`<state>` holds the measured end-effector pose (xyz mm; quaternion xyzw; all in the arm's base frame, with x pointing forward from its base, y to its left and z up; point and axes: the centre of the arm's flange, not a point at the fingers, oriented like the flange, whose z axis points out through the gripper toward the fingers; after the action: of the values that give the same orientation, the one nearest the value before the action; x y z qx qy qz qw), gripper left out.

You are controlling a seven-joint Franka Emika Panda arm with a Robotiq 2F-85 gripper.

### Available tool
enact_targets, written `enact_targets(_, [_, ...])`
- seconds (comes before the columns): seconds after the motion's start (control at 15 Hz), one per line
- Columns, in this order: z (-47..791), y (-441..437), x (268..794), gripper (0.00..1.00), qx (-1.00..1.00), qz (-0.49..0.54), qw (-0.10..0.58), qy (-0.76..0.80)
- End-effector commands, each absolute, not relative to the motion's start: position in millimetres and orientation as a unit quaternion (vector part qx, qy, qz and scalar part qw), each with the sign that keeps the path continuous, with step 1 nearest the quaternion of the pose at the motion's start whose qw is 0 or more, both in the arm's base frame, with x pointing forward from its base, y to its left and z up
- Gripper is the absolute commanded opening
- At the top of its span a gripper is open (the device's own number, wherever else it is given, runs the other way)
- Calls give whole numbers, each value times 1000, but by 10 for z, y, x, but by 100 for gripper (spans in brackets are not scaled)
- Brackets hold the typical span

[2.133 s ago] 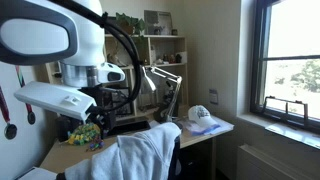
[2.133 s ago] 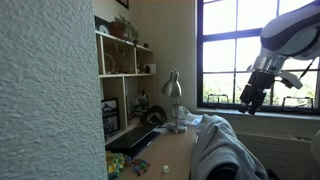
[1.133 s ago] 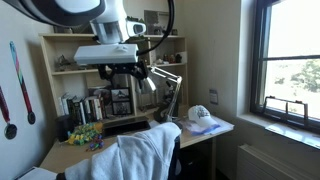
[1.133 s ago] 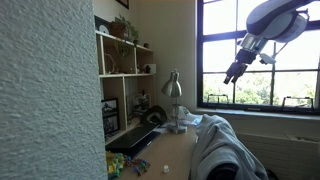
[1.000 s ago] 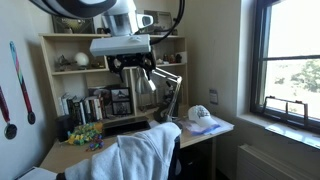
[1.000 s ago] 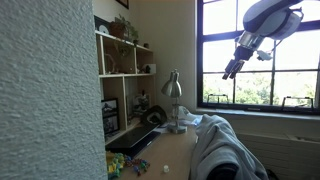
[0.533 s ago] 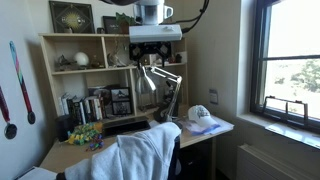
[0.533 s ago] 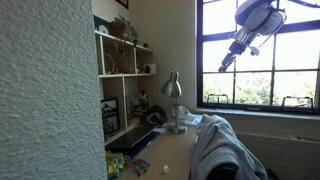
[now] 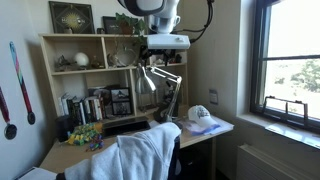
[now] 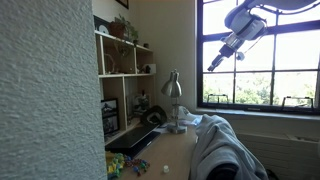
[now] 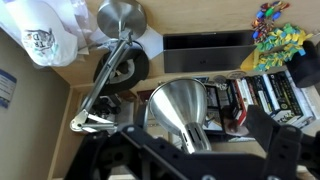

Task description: Adjust the desk lamp

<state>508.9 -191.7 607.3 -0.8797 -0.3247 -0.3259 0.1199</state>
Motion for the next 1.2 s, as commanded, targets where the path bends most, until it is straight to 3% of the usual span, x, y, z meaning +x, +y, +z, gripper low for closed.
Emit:
enact_targets(0.0, [6056,-1943,5521,100,-867,-329,139,-347])
enact_targets(1.13, [5907,-1186,6909,100,-829,-345,154,-414])
